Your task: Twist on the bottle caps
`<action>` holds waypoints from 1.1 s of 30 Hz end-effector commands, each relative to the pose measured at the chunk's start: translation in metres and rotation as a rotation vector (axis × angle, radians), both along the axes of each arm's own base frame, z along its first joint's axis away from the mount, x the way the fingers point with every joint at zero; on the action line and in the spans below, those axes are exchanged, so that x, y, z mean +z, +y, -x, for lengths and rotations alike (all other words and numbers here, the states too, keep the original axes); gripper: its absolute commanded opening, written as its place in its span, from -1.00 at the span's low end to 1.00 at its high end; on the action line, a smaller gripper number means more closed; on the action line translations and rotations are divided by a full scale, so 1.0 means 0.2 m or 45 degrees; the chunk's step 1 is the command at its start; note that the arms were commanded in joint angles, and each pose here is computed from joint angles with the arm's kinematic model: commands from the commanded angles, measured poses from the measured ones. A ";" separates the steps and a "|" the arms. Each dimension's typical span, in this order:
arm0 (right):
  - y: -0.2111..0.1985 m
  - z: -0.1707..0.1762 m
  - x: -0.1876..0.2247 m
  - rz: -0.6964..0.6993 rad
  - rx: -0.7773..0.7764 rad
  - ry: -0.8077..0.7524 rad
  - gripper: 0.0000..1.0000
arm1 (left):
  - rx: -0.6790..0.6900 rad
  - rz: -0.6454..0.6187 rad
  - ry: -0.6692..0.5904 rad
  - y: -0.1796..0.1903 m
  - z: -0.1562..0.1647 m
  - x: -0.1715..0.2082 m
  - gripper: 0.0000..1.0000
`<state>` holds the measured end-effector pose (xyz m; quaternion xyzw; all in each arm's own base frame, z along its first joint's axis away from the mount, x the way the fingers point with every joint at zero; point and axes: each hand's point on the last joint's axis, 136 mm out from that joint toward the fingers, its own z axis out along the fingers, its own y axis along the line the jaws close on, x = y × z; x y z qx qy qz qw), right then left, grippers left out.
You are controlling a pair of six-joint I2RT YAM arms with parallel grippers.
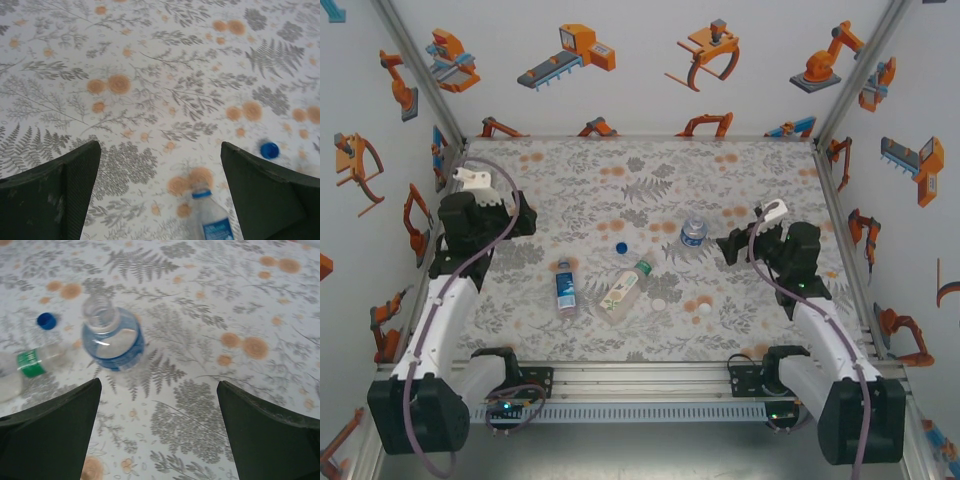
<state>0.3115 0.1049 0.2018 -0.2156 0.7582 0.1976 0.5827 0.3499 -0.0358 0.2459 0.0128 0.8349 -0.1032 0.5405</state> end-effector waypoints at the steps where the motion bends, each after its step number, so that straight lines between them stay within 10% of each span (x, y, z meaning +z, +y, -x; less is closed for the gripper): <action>1: 0.14 0.08 0.02 0.000 0.182 0.007 0.76 | -0.116 0.065 0.161 -0.09 0.13 -0.04 0.94; 19: 0.40 -0.33 -0.18 0.039 0.028 0.009 0.95 | -0.023 0.082 0.039 -0.03 0.18 0.00 0.94; 33: 0.48 -0.41 -0.27 0.045 0.060 0.049 0.65 | -0.069 0.069 0.047 -0.06 0.19 0.00 0.94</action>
